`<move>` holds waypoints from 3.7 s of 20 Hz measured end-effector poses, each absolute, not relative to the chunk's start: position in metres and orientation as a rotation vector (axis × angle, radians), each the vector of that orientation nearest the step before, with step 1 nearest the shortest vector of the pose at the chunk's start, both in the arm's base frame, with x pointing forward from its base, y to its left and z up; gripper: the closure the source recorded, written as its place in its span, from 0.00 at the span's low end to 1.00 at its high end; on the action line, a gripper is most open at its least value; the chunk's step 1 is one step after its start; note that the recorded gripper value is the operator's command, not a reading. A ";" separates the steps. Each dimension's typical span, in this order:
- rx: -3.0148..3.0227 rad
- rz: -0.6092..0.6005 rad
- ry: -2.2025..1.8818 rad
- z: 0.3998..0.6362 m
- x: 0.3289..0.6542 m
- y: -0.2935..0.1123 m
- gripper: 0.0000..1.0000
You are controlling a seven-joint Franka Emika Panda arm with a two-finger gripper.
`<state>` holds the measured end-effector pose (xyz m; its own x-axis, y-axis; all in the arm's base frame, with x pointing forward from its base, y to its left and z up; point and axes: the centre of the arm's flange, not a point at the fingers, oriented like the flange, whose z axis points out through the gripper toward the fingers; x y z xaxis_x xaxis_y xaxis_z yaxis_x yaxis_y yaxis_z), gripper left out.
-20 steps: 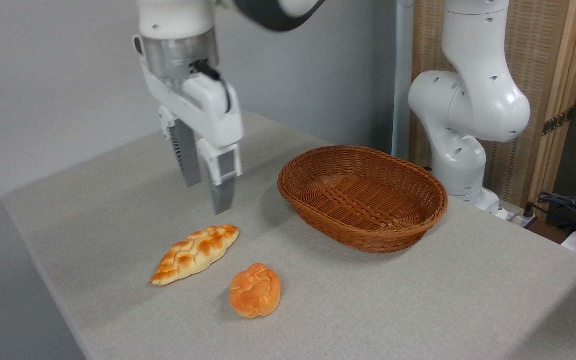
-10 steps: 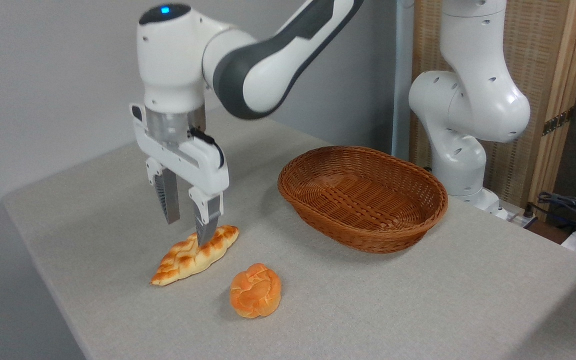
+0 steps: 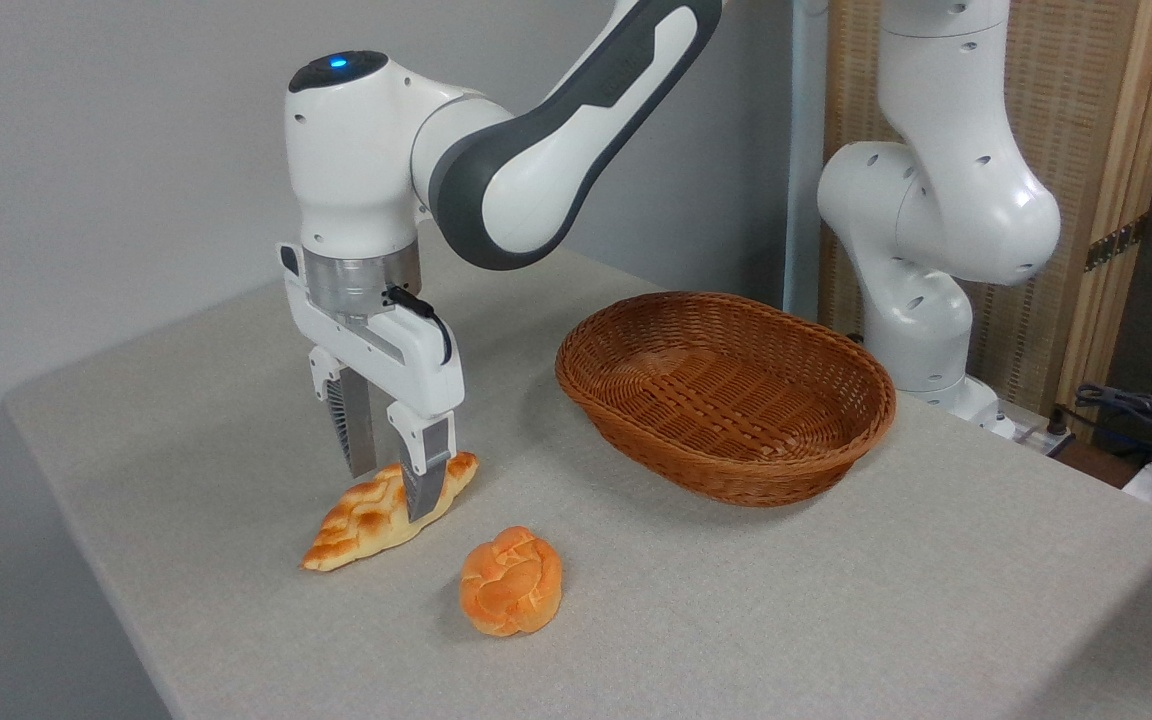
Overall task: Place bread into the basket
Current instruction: 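Close the gripper on the middle of the braided roll, then lift the braided roll and carry it over the wicker basket, then lower the roll into the basket and open the gripper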
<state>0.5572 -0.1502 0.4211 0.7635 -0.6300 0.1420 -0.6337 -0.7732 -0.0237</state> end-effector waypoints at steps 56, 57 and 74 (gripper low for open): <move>2.760 -0.564 -1.201 0.450 0.340 -0.130 0.00; 2.759 -0.552 -1.199 0.450 0.341 -0.131 0.00; 2.779 -0.450 -1.198 0.475 0.352 -0.131 0.00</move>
